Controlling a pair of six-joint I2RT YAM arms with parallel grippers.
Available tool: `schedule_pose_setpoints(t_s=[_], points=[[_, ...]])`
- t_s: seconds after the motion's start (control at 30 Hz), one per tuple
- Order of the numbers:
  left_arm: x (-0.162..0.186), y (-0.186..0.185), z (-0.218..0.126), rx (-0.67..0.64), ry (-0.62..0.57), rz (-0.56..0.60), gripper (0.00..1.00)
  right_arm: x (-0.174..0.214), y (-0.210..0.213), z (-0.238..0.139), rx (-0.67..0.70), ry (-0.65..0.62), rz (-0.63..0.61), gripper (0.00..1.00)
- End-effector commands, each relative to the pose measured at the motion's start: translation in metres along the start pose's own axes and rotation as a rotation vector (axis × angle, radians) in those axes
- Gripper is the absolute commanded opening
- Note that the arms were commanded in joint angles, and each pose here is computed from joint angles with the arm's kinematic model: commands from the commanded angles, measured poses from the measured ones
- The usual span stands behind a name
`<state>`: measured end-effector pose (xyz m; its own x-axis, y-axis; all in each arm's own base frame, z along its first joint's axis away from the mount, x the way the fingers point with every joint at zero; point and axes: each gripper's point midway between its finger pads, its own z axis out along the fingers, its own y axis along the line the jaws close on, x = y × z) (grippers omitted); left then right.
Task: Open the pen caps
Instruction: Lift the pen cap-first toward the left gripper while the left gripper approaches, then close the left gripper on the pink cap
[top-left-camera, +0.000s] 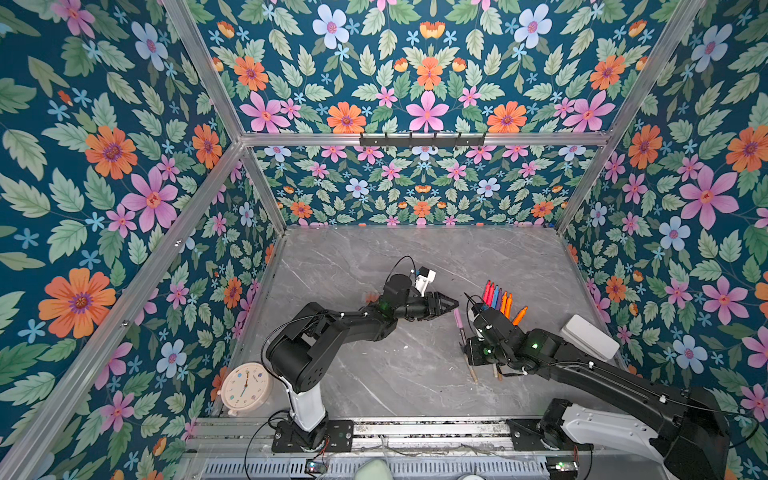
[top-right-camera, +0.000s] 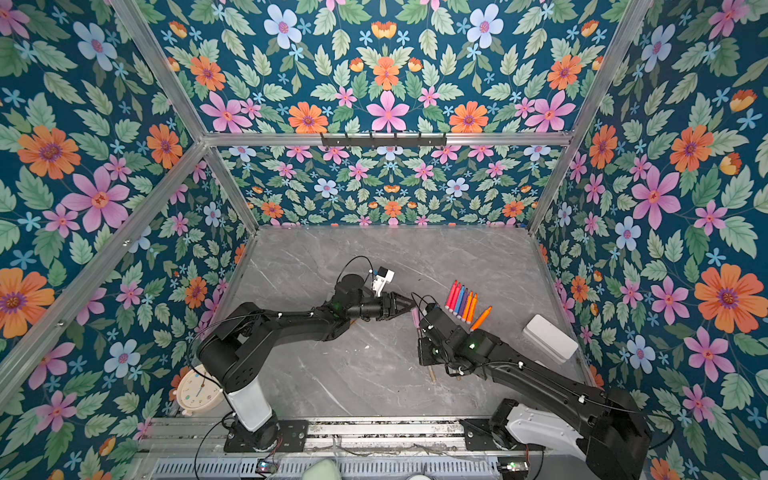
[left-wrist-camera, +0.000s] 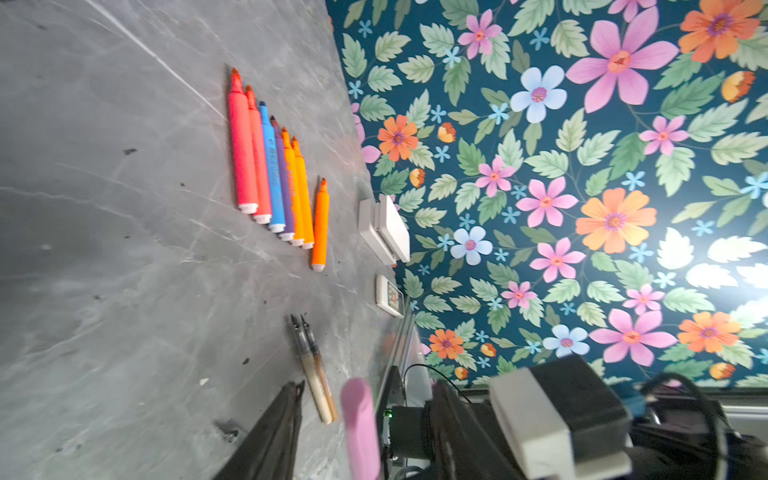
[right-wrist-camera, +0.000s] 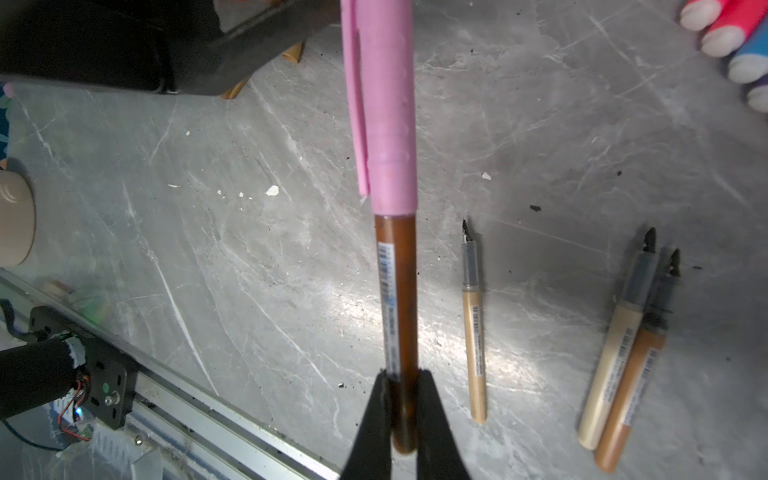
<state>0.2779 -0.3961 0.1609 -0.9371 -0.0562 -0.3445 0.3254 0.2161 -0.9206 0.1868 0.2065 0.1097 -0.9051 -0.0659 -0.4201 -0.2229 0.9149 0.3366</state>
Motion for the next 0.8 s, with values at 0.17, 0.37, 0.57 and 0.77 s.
schedule_pose_setpoints(t_s=[0.17,0.37,0.57,0.77], points=[[0.007,-0.025,0.007,0.118,0.059,0.028,0.51,-0.006,0.006,-0.004,-0.026,-0.013,-0.019,0.0],[0.011,-0.018,0.007,0.089,0.067,0.036,0.5,-0.013,0.006,-0.016,-0.018,-0.047,-0.026,0.0],[0.017,-0.026,0.01,0.111,0.093,0.059,0.45,-0.011,0.002,-0.014,-0.001,-0.038,-0.025,0.0],[0.029,-0.041,0.015,0.158,0.14,0.085,0.35,-0.012,-0.004,-0.015,0.02,-0.046,-0.02,0.0]])
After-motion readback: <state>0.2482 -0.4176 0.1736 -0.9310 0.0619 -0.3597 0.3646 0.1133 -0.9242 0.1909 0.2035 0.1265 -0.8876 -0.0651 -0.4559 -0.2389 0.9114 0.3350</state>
